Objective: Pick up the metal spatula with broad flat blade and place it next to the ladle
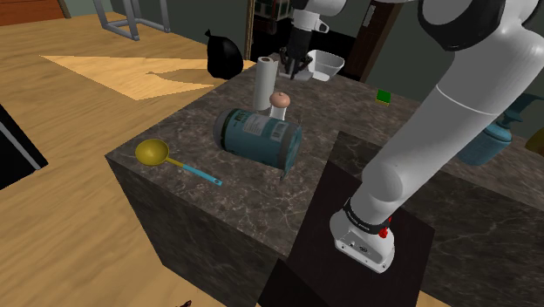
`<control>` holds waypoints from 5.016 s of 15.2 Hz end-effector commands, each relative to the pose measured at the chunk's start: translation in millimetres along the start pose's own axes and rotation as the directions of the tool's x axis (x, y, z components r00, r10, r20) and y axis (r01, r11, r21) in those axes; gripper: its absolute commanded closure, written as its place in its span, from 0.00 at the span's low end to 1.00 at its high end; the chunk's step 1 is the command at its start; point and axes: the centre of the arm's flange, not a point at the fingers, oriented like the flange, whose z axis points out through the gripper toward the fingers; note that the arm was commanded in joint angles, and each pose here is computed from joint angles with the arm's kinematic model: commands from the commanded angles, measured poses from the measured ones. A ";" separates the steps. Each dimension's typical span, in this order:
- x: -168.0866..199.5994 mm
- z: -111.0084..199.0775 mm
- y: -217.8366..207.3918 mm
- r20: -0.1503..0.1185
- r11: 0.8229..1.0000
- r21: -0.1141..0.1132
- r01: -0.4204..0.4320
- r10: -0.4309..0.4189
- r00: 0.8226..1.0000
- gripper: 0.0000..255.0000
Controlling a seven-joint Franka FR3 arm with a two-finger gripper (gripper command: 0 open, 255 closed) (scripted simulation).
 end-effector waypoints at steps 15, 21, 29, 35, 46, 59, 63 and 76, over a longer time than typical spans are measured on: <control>-174.4 25.3 -119.7 0.000 1.000 0.001 -0.001 0.001 1.000 1.00; -239.2 34.2 -164.5 0.000 1.000 0.001 -0.001 0.001 1.000 1.00; -325.5 46.0 -224.1 0.000 1.000 0.001 -0.001 0.001 1.000 1.00; -363.7 62.0 -251.4 0.000 1.000 0.001 -0.001 0.001 1.000 1.00; -355.6 119.5 -251.3 0.000 1.000 0.001 -0.001 0.001 1.000 1.00; -346.8 182.6 -251.0 0.000 1.000 0.001 -0.001 0.001 1.000 1.00; -346.8 182.6 -251.0 0.000 1.000 0.001 -0.001 0.001 1.000 1.00; -346.9 132.6 -251.0 0.000 1.000 0.001 -0.001 0.001 1.000 0.00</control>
